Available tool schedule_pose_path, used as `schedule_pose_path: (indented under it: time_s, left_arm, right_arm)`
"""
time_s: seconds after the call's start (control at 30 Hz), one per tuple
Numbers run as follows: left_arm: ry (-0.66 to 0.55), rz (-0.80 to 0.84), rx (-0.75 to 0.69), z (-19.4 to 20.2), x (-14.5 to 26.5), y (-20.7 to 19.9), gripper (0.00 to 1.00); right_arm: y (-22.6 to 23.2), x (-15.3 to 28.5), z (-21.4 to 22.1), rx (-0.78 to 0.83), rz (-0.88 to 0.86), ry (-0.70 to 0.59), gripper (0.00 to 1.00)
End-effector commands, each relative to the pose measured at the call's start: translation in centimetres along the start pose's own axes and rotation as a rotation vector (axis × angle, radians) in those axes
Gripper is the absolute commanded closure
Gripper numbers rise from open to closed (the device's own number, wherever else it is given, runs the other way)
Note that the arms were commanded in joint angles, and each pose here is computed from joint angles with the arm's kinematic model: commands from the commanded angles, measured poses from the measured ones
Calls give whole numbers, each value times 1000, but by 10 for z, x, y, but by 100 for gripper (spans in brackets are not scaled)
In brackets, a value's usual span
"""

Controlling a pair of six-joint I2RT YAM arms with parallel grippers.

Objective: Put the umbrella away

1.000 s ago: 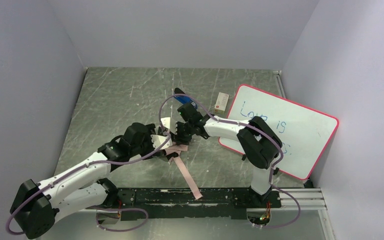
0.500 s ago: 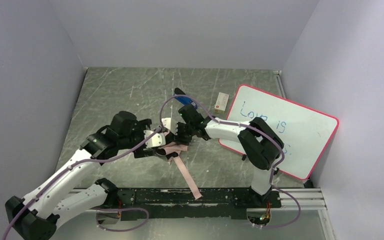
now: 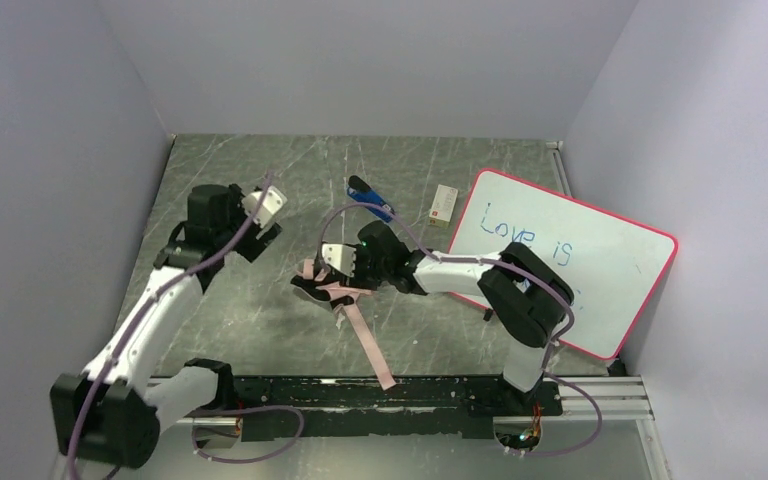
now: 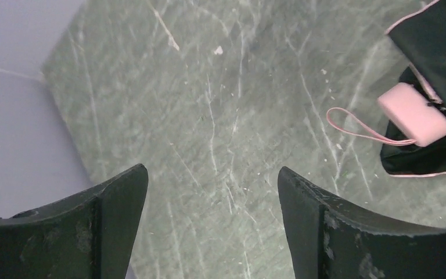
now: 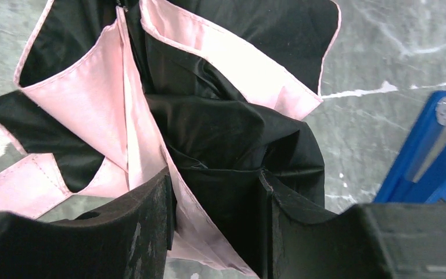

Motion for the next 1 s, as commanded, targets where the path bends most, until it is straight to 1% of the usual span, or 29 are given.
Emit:
schedule_pose_path:
  time_s: [0.0, 0.07, 0.17, 0.27, 0.37, 0.5, 0.63, 0.77, 0.97]
  left_arm:
    - [-59, 126, 135, -8, -25, 20, 15]
    - [-41, 257, 128, -8, -34, 14, 15]
    - [-78, 423, 124, -15, -43, 4, 14]
    - [-117, 530, 139, -19, -49, -4, 14]
    - [-126, 602, 145, -20, -53, -9, 14]
    - [-106, 684, 145, -18, -60, -19, 12]
    - [-62, 751, 77, -29, -70, -43, 12]
    - [-38, 834, 2, -40, -79, -71, 9]
    - [11, 916, -36, -43, -100, -94, 6]
  right_arm:
    - [43, 8, 71, 62, -25, 368, 96]
    - [48, 11, 69, 100, 12, 361, 96]
    - [56, 16, 63, 163, 73, 358, 96]
    - [65, 17, 57, 220, 119, 342, 96]
    - [73, 17, 56, 254, 145, 347, 96]
    - [78, 18, 52, 309, 206, 342, 95]
    - [82, 18, 50, 355, 242, 342, 95]
    - [91, 17, 47, 395, 257, 331, 95]
    - [103, 15, 39, 460, 281, 315, 94]
Point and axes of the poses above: each gripper's point midway between its finger pads, its own x axis back along the fingers, its own y axis along the line the jaws close on, z = x × y, the point moved 9 cm from there along x, back along the fingers, and after that the axes turned 7 degrees about x, right-handed, at the moved point
